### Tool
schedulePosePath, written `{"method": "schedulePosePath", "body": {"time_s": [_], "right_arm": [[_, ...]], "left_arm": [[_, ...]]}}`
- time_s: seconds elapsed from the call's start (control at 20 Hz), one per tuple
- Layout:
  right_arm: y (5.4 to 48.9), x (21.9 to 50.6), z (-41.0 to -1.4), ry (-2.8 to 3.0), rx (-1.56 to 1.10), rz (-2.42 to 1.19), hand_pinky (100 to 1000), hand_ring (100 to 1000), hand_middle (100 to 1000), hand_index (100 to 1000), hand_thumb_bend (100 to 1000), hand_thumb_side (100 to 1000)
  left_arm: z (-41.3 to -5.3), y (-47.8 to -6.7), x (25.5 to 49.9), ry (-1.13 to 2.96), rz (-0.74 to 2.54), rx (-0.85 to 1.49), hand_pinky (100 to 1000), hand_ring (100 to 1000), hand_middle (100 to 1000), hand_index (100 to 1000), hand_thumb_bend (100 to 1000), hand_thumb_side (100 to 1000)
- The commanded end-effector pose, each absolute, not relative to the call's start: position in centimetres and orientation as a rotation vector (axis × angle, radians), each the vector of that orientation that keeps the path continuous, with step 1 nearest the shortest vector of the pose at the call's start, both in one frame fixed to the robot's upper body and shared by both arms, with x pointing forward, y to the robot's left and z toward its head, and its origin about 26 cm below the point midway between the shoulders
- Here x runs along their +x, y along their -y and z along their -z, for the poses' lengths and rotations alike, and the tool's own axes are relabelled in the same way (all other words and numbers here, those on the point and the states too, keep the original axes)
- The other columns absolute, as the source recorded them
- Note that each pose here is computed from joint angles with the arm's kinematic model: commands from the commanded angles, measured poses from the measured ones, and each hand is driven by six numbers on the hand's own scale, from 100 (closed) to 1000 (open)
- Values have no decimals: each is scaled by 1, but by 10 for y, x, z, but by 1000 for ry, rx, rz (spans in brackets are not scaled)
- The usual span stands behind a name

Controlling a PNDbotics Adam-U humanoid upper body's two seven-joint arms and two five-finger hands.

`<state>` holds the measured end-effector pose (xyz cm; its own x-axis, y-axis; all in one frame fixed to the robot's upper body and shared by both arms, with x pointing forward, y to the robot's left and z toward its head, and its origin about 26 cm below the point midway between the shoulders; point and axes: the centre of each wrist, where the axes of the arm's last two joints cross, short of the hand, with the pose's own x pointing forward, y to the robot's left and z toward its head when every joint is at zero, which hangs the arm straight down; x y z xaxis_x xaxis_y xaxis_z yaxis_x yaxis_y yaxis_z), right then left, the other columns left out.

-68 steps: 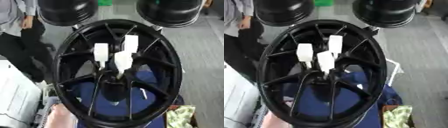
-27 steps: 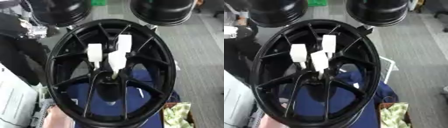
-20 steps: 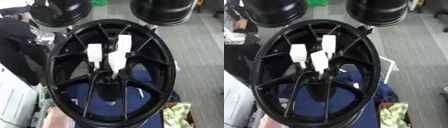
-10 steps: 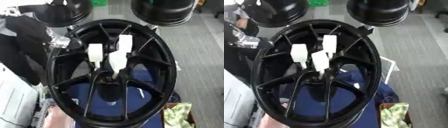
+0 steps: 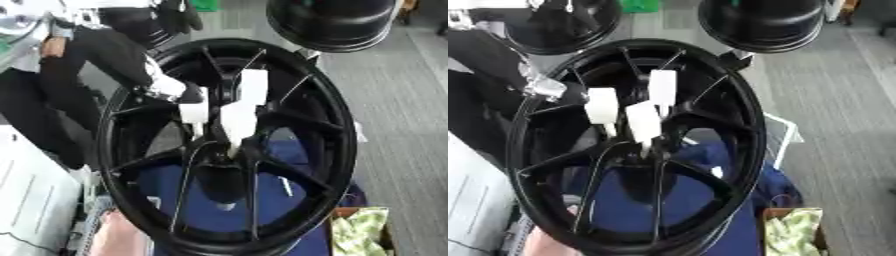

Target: Pull the pin out of the wheel hub.

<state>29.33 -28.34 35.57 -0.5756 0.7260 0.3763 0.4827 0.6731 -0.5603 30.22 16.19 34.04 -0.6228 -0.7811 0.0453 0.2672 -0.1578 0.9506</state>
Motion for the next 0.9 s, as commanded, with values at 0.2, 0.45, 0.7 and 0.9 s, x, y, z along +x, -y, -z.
{"method": "schedulePosePath", "body": {"time_s": [0.2, 0.45, 0.7, 0.9], "right_arm": [[286, 292, -362, 2302, -957, -536, 887, 747, 783, 841, 100, 526], [286, 293, -359, 2295, -943, -542, 887, 746, 782, 841, 100, 526], [285, 295, -358, 2286, -934, -547, 887, 745, 781, 840, 100, 526], [284, 296, -357, 2289, -925, -544, 888, 744, 781, 840, 100, 522]], "left_arm": [[-342, -158, 305, 1284, 1846, 605, 808, 824, 791, 897, 645, 552], [-333, -156, 314, 1208, 1842, 626, 808, 817, 777, 876, 662, 443], [-322, -156, 329, 1162, 1813, 675, 818, 827, 791, 882, 622, 463], [-310, -155, 344, 1119, 1802, 640, 815, 826, 791, 872, 619, 478]]}}
